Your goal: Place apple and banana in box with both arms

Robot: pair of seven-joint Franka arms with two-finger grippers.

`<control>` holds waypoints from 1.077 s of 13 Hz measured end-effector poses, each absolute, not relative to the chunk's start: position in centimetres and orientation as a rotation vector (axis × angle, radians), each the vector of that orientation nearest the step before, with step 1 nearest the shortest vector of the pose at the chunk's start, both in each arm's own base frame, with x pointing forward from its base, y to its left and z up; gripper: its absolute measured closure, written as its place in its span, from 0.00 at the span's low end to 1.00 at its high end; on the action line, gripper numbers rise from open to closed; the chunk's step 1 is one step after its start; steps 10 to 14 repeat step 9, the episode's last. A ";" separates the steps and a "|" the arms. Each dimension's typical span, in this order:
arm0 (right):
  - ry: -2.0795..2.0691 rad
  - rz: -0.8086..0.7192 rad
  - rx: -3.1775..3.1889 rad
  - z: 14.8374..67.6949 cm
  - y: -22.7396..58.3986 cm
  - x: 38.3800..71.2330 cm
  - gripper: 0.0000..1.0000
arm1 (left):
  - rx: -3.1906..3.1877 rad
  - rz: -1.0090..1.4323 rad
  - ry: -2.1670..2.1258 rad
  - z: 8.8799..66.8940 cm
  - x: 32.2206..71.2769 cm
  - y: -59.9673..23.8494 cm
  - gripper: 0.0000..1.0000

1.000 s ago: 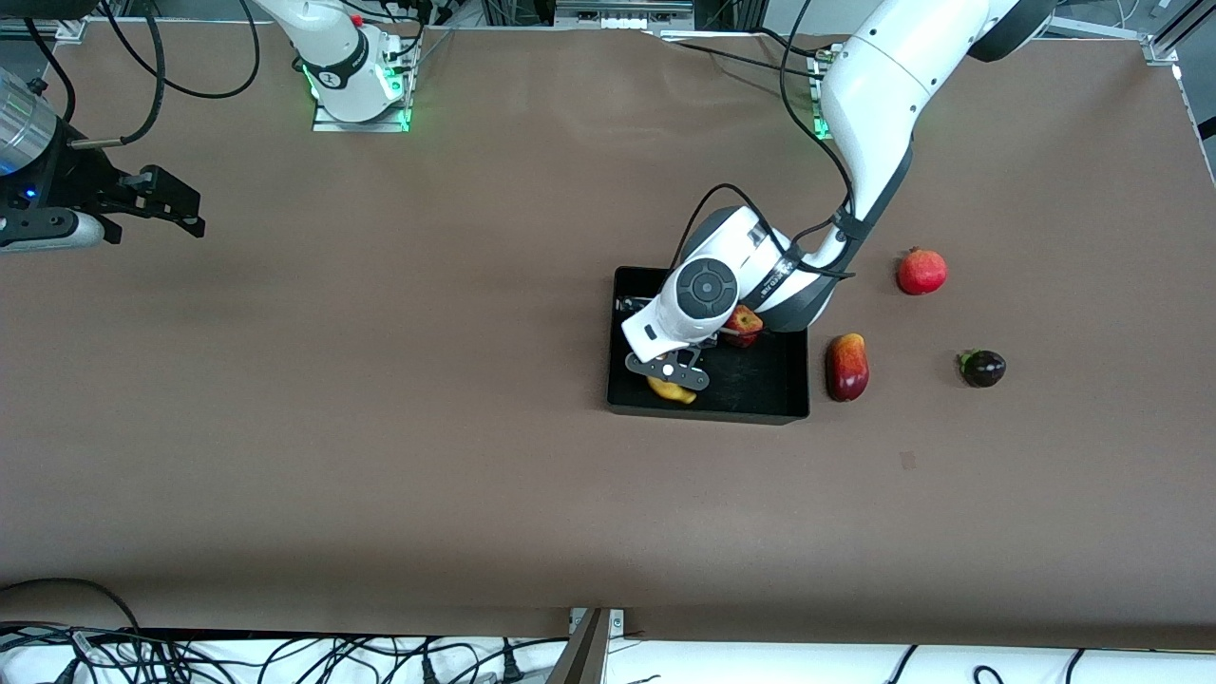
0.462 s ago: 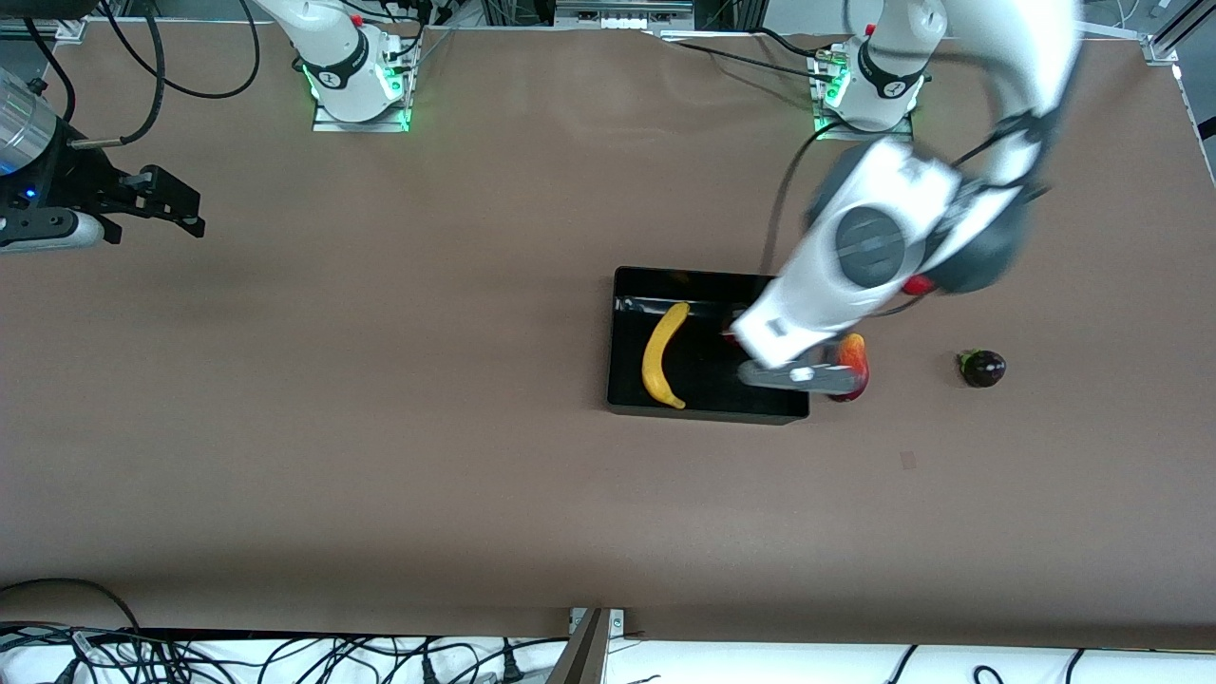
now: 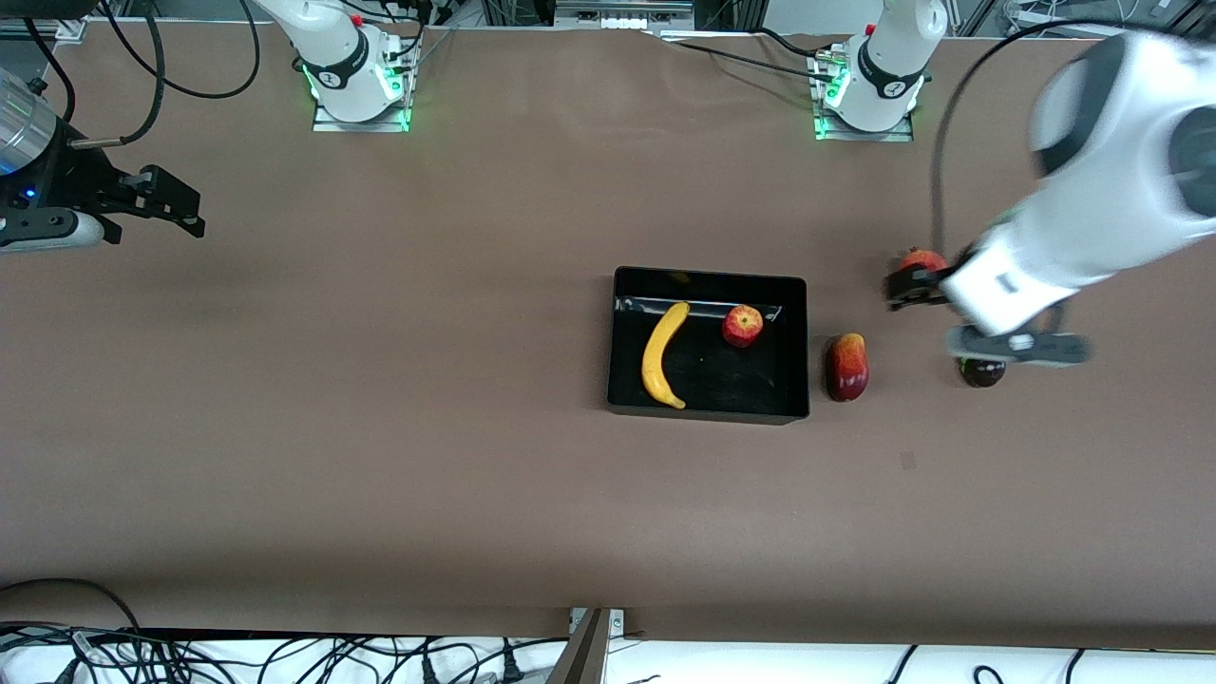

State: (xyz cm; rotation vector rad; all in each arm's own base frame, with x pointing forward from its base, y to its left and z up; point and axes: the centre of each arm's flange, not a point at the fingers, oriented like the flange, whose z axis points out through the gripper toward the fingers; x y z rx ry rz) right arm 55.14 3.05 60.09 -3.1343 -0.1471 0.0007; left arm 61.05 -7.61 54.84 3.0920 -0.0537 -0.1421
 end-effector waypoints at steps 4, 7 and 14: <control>-0.147 0.000 -3.134 60.1 3.1 55.1 0.00 | 3.113 -0.102 0.005 57.9 56.3 -2.6 0.00; -0.147 0.001 -3.134 60.1 3.1 55.1 0.00 | 3.118 -0.107 -0.023 57.5 55.1 -3.6 0.00; -0.147 0.000 -3.134 60.1 3.1 55.1 0.00 | 3.119 -0.108 -0.027 57.1 55.1 -3.7 0.00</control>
